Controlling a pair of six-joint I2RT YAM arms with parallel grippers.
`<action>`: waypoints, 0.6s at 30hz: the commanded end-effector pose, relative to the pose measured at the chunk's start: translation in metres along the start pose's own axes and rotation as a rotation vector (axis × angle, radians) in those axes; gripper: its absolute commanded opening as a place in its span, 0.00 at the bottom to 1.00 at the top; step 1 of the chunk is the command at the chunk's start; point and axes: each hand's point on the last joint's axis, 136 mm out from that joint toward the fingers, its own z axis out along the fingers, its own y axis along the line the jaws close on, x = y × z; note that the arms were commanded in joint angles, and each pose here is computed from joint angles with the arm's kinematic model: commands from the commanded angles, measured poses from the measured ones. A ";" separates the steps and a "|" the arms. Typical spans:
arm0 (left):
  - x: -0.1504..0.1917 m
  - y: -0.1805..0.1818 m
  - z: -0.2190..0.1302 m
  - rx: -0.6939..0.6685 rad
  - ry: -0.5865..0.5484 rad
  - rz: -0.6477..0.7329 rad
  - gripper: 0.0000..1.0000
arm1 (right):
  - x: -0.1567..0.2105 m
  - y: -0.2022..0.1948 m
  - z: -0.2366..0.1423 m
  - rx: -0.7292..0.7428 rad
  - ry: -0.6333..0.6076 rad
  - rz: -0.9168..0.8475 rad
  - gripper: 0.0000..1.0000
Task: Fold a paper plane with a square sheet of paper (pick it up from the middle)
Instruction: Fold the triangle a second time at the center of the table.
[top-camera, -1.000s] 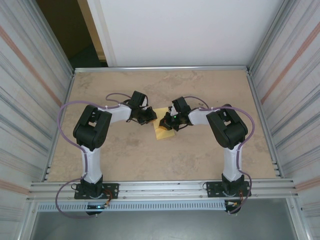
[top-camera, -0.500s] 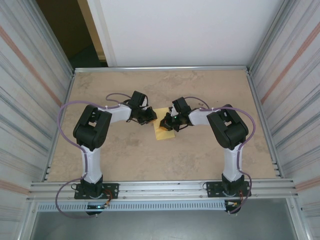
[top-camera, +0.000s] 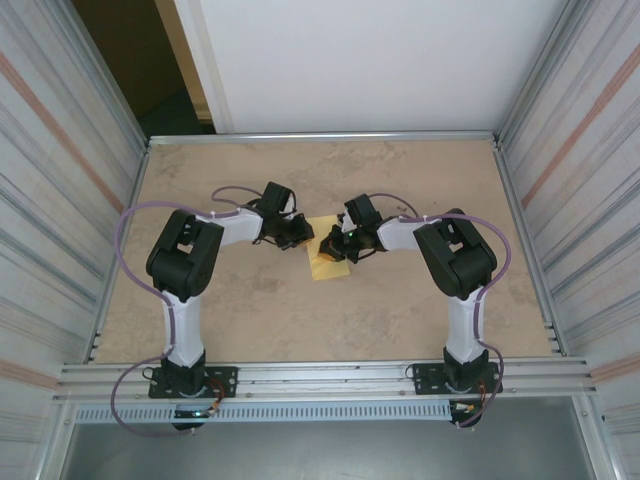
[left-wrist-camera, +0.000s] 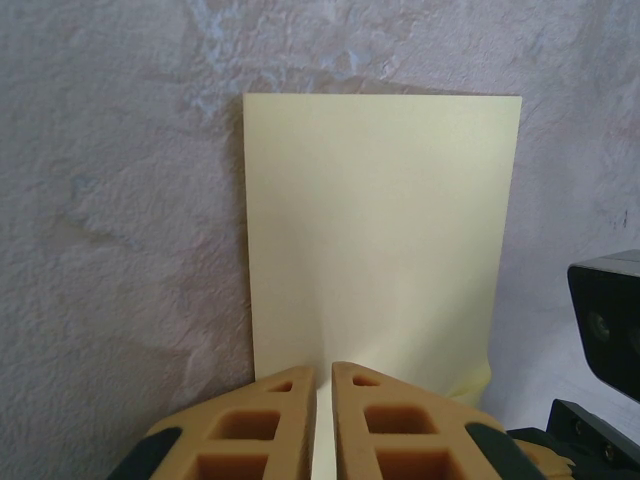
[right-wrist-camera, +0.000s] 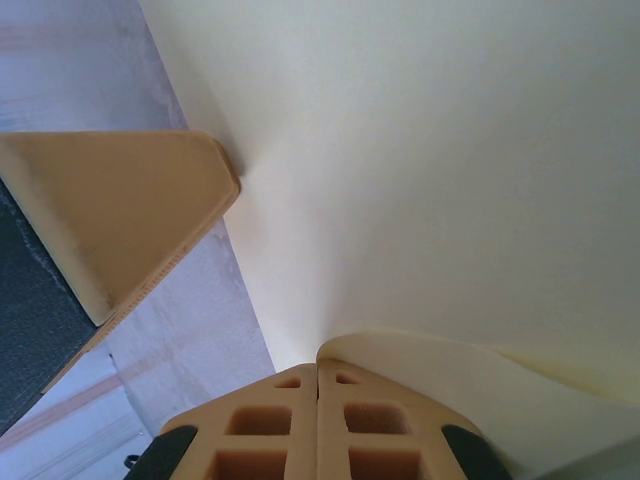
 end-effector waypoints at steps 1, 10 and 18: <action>0.027 0.033 0.014 -0.089 0.085 -0.049 0.13 | 0.002 0.008 0.002 -0.018 0.008 -0.004 0.00; 0.028 0.033 0.014 -0.086 0.088 -0.050 0.13 | 0.001 0.008 0.003 -0.019 0.007 -0.001 0.00; 0.028 0.034 0.014 -0.088 0.088 -0.050 0.13 | 0.003 -0.001 0.007 0.003 0.016 0.013 0.00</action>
